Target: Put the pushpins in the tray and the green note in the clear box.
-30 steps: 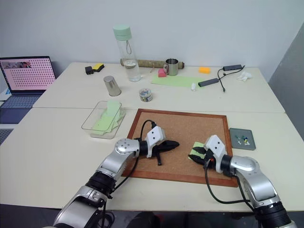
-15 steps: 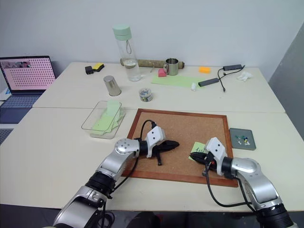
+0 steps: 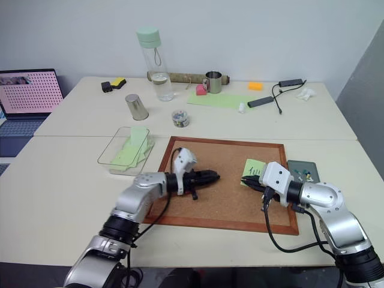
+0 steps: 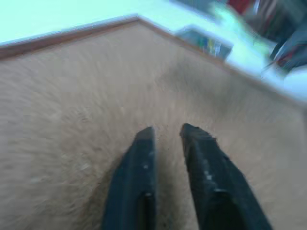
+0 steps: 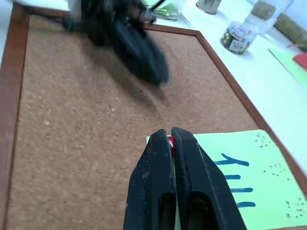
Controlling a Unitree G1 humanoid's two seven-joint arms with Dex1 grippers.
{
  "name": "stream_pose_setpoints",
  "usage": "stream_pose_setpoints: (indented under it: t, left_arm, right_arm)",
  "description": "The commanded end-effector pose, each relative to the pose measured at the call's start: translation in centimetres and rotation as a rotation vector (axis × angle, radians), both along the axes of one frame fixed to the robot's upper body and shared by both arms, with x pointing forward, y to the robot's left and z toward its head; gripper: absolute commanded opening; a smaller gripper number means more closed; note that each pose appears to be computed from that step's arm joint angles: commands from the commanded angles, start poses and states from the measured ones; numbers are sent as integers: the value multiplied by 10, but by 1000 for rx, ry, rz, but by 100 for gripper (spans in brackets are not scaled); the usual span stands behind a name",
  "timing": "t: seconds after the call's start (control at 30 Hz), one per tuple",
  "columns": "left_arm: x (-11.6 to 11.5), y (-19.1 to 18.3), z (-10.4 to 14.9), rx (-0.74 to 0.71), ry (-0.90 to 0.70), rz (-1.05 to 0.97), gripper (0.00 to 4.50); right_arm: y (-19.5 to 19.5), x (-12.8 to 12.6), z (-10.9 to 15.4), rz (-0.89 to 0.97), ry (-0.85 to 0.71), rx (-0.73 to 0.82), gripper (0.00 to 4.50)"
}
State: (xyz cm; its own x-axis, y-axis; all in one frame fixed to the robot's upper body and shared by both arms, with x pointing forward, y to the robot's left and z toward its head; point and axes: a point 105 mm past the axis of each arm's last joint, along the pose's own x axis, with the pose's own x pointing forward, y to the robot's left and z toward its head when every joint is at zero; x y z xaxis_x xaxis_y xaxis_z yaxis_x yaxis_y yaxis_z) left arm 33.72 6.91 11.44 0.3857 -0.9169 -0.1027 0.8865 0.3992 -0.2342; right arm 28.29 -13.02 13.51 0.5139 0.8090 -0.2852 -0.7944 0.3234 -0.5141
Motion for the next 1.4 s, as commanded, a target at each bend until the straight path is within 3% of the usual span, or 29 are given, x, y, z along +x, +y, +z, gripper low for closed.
stream_pose_setpoints:
  t: [0.03,0.33,0.63,0.9,1.3,1.4]
  left_arm:
    - [-15,-7,33,-198,101,-56,185]
    - [-22,-45,43,-307,226,-98,344]
    - [-23,-68,39,-291,239,-130,344]
    - [-24,-69,42,-320,228,-146,219]
    - [-26,-68,29,-252,210,-157,18]
    - [-24,-69,24,-222,196,-149,6]
  right_arm:
    - [8,-1,16,102,-174,-109,0]
    - [22,-6,22,238,-308,-194,0]
    - [32,-12,22,286,-332,-193,0]
    - [33,-12,23,287,-331,-182,0]
    - [35,-9,22,289,-341,-172,0]
    - [34,-9,22,289,-348,-170,0]
